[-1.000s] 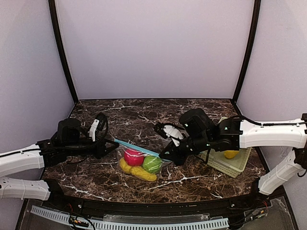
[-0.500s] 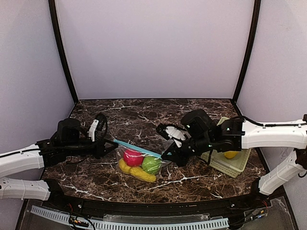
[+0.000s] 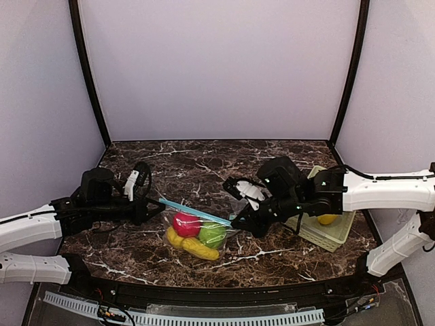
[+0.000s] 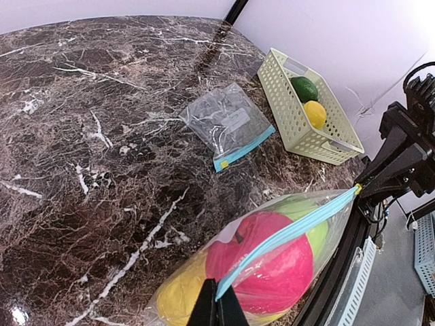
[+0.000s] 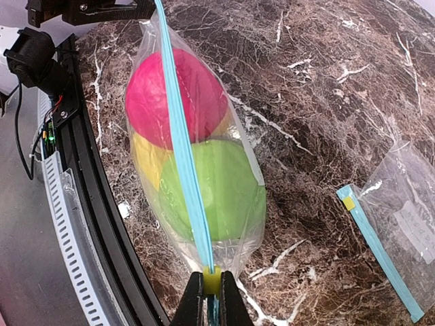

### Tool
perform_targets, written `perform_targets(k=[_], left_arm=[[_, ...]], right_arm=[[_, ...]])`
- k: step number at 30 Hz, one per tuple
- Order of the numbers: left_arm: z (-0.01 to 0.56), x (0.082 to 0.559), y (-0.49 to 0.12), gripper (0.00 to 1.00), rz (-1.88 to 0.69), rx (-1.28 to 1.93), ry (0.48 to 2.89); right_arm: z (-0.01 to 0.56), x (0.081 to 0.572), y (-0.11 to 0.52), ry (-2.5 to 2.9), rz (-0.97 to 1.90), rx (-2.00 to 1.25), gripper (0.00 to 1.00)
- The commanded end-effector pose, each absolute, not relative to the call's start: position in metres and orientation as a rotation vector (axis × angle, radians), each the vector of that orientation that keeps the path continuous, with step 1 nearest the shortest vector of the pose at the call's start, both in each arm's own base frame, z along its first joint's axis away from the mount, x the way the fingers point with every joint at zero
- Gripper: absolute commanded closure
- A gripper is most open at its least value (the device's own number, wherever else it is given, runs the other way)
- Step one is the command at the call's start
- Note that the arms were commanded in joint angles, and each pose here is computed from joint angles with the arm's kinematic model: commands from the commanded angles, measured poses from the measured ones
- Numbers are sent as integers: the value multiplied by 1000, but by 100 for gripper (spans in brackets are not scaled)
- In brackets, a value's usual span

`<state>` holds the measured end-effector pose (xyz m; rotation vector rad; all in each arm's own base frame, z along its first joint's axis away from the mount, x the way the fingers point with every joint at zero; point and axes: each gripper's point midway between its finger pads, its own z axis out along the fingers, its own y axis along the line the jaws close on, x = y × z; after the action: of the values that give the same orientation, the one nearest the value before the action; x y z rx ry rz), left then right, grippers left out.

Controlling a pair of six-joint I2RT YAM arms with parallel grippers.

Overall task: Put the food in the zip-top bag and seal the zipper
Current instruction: Zip the zipper on the zipper food storage bag.

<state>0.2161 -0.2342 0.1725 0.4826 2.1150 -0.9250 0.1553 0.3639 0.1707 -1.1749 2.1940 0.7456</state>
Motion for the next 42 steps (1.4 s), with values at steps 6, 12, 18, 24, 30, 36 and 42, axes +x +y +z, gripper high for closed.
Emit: perform_targets(k=[6,12,18,24,30,36,42], left_arm=[[175,232,-214,99,-818,381,2126],[174,234,-210,99,-806,362,2132],[175,234,-211,99,-817,364,2127],[183,224,-223,99,-918,435,2084],[189,221,-222,99,-930,438,2067],[185,225,-216,99,-873,411,2118],[175,244,-195,99,-777,334,2227]], right_arm=[[152,150,335,2316,667,-1154,100],[154,148,332,2320,675,-1143,100],[155,146,331,2320,688,-1139,100],[188,141,349,2289,851,-1087,67],[230,153,346,2218,879,-934,27],[216,169,320,2298,738,-782,22],[209,181,302,2323,670,-672,18]])
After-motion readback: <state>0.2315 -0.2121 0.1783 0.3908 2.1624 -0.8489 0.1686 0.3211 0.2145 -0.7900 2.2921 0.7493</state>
